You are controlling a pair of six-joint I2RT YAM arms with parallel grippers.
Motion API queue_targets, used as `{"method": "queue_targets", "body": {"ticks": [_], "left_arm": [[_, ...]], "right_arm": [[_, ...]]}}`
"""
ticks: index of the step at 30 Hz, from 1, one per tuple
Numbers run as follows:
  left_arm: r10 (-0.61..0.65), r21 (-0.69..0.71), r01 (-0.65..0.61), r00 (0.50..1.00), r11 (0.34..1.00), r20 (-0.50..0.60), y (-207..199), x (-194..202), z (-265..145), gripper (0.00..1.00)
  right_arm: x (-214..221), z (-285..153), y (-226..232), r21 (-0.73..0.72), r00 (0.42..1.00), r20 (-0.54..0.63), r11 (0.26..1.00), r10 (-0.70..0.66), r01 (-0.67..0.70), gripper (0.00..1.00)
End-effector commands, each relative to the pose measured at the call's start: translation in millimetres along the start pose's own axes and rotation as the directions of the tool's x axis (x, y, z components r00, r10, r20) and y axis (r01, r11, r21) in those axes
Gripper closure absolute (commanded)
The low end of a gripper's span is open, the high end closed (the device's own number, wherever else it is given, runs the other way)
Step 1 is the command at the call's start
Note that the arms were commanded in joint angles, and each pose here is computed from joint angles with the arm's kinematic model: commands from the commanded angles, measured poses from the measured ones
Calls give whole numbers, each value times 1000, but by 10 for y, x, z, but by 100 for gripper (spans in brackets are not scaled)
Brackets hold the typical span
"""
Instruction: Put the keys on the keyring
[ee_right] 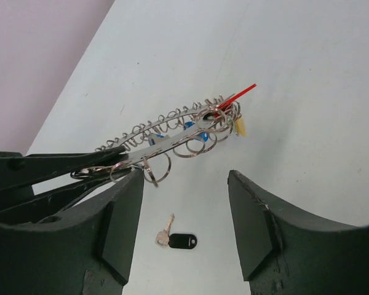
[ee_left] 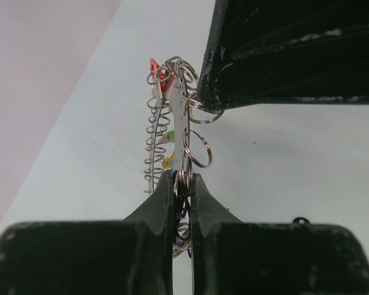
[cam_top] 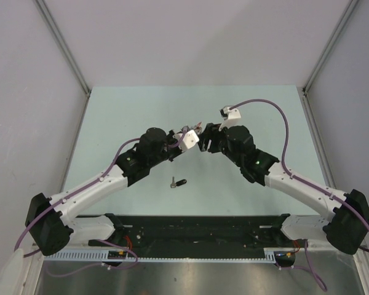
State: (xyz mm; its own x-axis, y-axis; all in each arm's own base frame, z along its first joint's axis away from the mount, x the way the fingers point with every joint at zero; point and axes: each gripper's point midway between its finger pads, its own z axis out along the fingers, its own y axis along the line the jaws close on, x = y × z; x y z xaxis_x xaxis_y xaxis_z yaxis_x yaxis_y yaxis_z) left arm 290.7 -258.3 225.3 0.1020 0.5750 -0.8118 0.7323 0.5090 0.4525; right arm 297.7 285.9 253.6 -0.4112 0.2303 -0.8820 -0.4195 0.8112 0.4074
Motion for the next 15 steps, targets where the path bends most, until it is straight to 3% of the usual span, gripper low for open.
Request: {"method": "queue_targets", "body": {"ticks": [1, 9, 11, 13, 15], "left_arm": [[27, -79, -18, 992, 997, 123, 197, -379, -110, 100], [20, -98, -10, 994, 995, 104, 219, -332, -92, 100], [16, -101, -5, 994, 995, 104, 225, -335, -94, 100], [15, -102, -5, 995, 995, 102, 225, -330, -90, 100], [15, -106, -4, 995, 994, 101, 233, -327, -94, 99]], "right_arm": [[-247, 64, 164, -82, 998, 55, 996, 24, -19, 39], [-258, -59, 633, -401, 999, 18, 915, -35, 39, 47], [-242, -85, 601, -390, 999, 9, 920, -45, 45, 55], [-258, -104, 538, -363, 998, 11, 930, -54, 54, 72], [-270, -119, 498, -348, 997, 17, 935, -71, 73, 80]]}}
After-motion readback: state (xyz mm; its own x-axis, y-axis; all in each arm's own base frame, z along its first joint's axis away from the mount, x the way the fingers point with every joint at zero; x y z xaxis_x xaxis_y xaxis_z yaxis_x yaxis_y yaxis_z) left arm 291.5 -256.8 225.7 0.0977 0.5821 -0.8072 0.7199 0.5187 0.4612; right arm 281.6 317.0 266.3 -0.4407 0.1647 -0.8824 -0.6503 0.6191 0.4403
